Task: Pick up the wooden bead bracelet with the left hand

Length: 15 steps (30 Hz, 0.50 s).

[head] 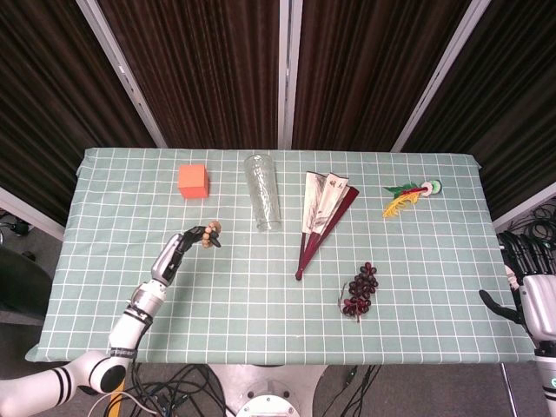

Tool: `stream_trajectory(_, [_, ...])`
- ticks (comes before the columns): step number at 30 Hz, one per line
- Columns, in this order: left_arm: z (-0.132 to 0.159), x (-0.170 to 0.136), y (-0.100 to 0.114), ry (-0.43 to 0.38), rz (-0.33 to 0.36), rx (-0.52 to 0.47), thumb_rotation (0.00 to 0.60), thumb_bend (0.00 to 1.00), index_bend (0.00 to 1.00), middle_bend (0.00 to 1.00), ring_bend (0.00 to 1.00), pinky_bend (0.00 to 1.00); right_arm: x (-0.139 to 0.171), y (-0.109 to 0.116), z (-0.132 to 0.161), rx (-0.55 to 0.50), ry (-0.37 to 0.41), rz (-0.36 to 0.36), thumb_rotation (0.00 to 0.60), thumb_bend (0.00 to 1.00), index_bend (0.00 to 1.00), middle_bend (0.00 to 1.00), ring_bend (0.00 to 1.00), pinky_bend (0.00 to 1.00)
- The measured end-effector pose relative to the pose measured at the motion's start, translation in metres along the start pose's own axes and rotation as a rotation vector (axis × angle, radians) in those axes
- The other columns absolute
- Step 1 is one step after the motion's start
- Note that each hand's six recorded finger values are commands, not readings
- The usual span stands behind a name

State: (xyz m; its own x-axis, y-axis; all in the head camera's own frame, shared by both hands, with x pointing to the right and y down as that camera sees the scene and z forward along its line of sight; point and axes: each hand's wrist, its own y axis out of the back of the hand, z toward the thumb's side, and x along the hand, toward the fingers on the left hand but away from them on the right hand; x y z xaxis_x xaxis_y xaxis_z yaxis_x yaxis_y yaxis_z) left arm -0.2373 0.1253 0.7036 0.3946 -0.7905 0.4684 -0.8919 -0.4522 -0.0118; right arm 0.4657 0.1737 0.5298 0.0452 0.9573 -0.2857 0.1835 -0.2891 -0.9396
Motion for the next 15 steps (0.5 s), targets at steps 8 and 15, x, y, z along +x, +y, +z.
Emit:
stream_trajectory(8, [-0.016,-0.007,0.008,-0.007,-0.006,0.237,0.034,0.45,0.37,0.44,0.23,0.21,-0.003,-0.005,0.002,-0.005,0.008,0.012,0.600,0.10,0.00,0.08,0.00,0.00])
stream_trajectory(15, [-0.024,-0.008,0.012,-0.035,-0.037,0.609,0.050,0.40,0.35,0.41,0.22,0.20,-0.002,-0.005,0.002,-0.005,0.006,0.012,0.600,0.10,0.00,0.08,0.00,0.00])
